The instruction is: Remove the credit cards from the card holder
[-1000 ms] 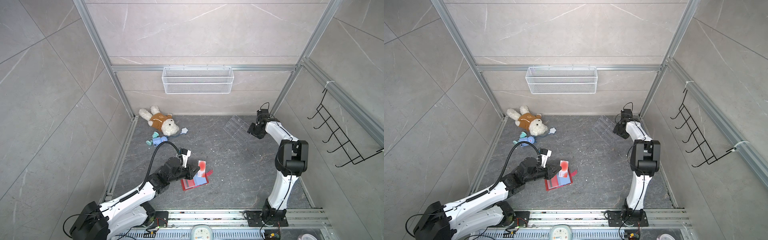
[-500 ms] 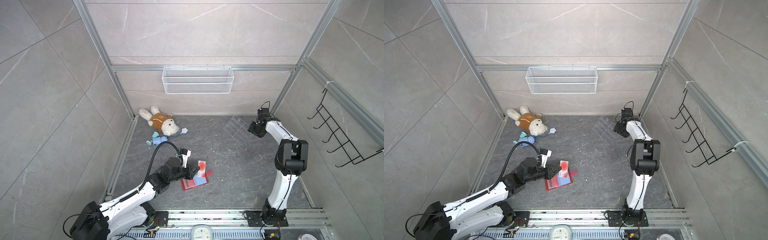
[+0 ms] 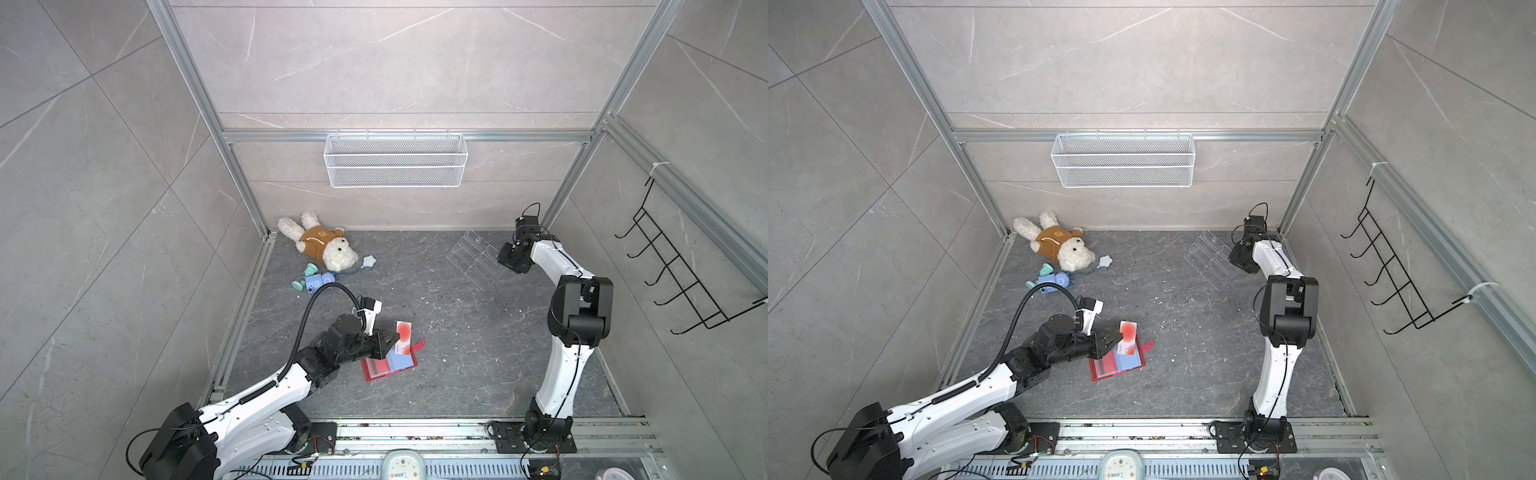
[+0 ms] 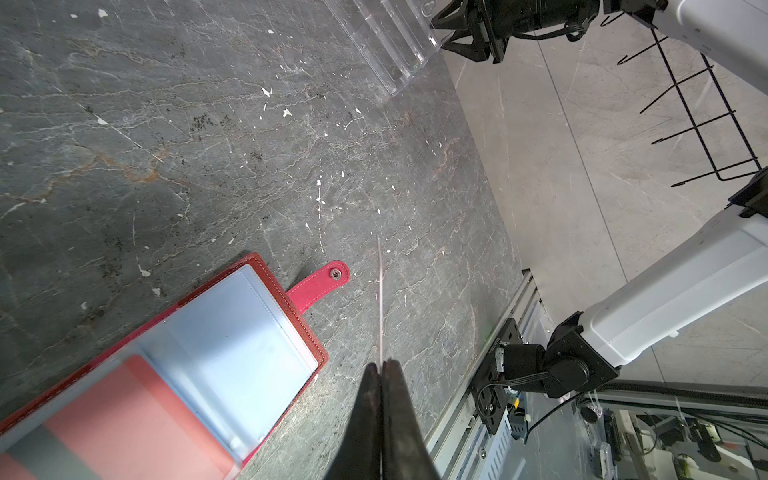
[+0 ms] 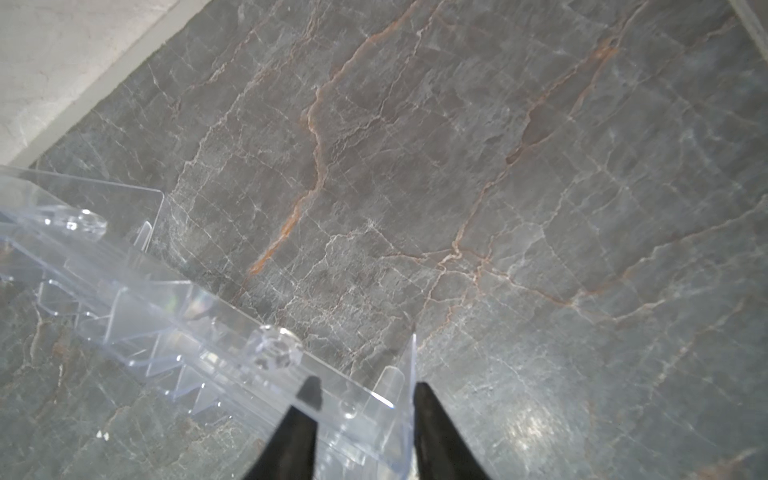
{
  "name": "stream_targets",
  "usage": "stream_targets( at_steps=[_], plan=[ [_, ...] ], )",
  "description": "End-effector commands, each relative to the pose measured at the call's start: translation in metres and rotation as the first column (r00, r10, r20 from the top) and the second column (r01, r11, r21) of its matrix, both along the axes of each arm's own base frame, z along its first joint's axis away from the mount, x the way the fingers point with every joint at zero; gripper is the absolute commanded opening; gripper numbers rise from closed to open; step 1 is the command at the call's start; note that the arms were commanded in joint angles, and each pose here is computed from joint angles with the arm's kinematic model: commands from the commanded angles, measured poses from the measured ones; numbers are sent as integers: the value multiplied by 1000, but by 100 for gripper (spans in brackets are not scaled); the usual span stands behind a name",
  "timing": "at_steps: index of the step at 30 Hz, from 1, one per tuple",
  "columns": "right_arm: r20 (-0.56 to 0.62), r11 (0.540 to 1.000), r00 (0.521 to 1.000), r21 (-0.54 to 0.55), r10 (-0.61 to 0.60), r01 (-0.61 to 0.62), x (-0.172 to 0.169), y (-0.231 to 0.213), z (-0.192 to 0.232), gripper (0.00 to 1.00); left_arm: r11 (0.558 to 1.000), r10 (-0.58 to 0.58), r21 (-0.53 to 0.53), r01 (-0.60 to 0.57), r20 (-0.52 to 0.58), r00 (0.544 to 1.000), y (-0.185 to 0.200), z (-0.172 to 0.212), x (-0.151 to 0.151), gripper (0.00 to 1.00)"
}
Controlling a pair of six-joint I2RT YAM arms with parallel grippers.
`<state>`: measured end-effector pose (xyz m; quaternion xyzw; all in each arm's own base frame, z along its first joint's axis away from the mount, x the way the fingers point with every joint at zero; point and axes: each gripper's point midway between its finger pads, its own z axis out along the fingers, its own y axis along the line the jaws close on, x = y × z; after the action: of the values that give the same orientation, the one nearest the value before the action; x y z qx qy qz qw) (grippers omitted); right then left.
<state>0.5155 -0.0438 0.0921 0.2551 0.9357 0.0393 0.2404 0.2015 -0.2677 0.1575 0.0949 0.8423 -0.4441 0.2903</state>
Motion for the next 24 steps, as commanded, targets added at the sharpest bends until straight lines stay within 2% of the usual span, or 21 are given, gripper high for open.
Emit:
stream_targets(
  at_steps=[1, 4, 8, 14, 19, 24],
  plan=[
    [-24, 1000, 1000, 2, 0, 0, -5, -1, -5, 26, 1000, 6, -22, -5, 46, 999, -3, 16, 5, 0],
    [-16, 1000, 1000, 1, 11, -11, -8, 1, 0, 16, 1000, 9, -26, -8, 44, 999, -3, 17, 5, 0],
    [10, 999, 999, 5, 35, -35, -13, 4, 10, 7, 999, 13, -34, -12, 48, 999, -2, 19, 5, 0],
    [101, 984, 980, 28, 170, -173, -25, 38, 41, 0, 999, 12, -50, -9, 60, 998, -2, 28, 5, 0],
    [114, 928, 922, 8, 370, -374, -51, 105, 53, 0, 999, -13, -52, 17, 82, 997, -3, 37, 1, 0],
    [115, 839, 832, -15, 542, -544, -81, 175, 48, 0, 998, -43, -51, 48, 93, 995, -3, 43, -5, 0]
  ],
)
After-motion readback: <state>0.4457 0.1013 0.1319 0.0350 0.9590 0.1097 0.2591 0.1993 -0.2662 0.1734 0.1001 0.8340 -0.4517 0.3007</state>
